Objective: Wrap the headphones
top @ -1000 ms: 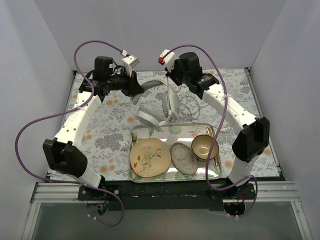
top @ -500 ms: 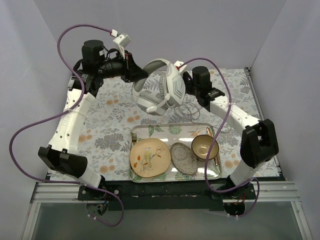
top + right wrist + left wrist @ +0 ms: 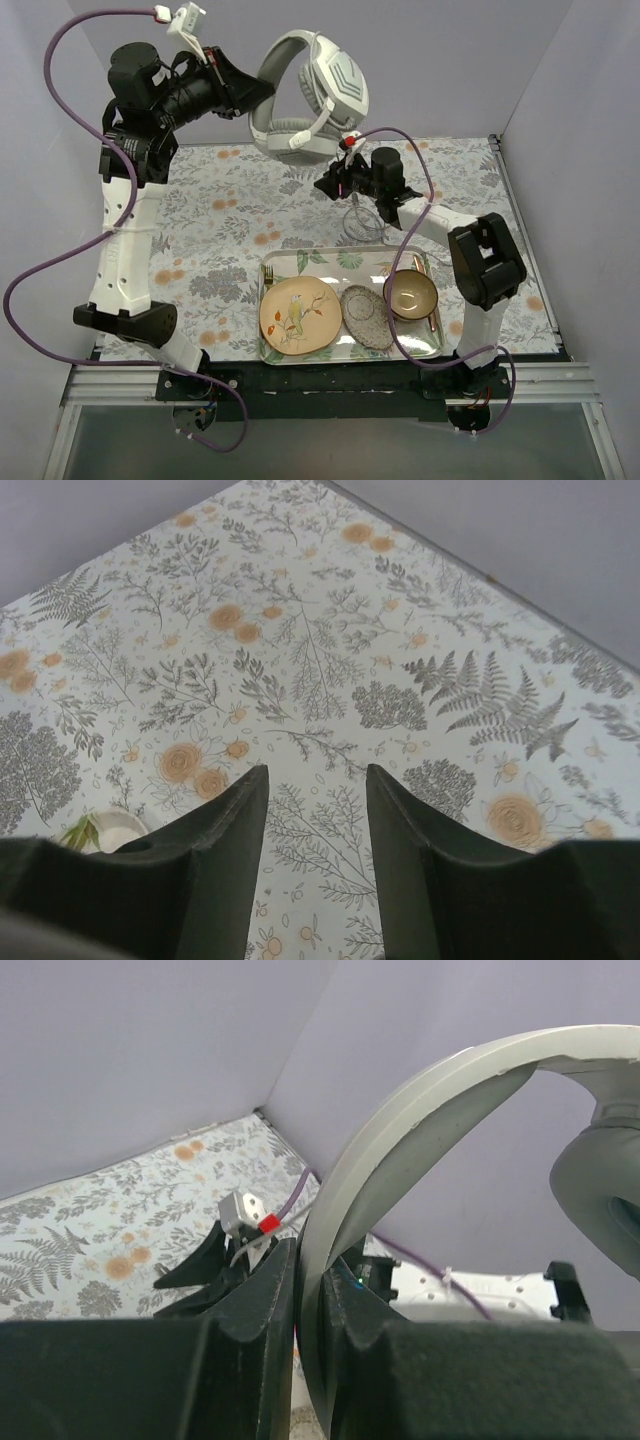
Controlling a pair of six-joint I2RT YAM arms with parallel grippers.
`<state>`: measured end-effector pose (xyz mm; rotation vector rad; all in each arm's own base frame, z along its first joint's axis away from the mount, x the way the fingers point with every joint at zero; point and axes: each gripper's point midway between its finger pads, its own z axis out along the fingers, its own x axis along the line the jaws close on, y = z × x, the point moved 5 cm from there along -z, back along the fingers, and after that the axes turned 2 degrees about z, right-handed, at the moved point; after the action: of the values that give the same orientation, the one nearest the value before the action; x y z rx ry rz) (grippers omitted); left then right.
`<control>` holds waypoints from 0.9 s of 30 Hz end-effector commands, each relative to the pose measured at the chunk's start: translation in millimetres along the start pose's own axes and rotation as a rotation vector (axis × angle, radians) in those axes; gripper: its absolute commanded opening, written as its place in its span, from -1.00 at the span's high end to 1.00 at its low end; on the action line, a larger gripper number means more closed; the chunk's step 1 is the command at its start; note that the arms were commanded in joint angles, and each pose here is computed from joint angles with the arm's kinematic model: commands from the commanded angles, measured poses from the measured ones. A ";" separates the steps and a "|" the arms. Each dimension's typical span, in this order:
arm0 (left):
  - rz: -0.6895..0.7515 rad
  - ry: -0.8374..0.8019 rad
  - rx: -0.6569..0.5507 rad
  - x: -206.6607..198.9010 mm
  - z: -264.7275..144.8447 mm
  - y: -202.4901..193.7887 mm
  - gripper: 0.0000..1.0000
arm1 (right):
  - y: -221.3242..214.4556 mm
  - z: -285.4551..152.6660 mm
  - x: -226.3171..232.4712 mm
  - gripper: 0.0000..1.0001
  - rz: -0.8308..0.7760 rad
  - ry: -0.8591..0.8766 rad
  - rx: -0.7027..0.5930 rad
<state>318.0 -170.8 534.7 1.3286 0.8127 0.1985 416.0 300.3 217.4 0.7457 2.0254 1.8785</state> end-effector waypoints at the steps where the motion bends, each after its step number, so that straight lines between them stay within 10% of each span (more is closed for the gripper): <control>1: -0.090 0.132 -0.160 12.4 -11.0 37.4 1.00 | -4.2 15.8 8.0 0.03 0.078 0.057 -0.050; 12: -0.214 0.471 -0.414 113.8 -30.3 77.2 1.00 | -67.6 44.0 57.1 0.84 0.105 0.148 0.174; 27: -0.107 0.956 -0.678 253.4 -67.9 79.4 1.00 | -74.3 74.8 158.7 0.97 -0.234 0.230 0.546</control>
<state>485.4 19.3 460.9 0.6860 1.5617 0.7409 335.2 444.2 162.4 0.5190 2.5610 1.5656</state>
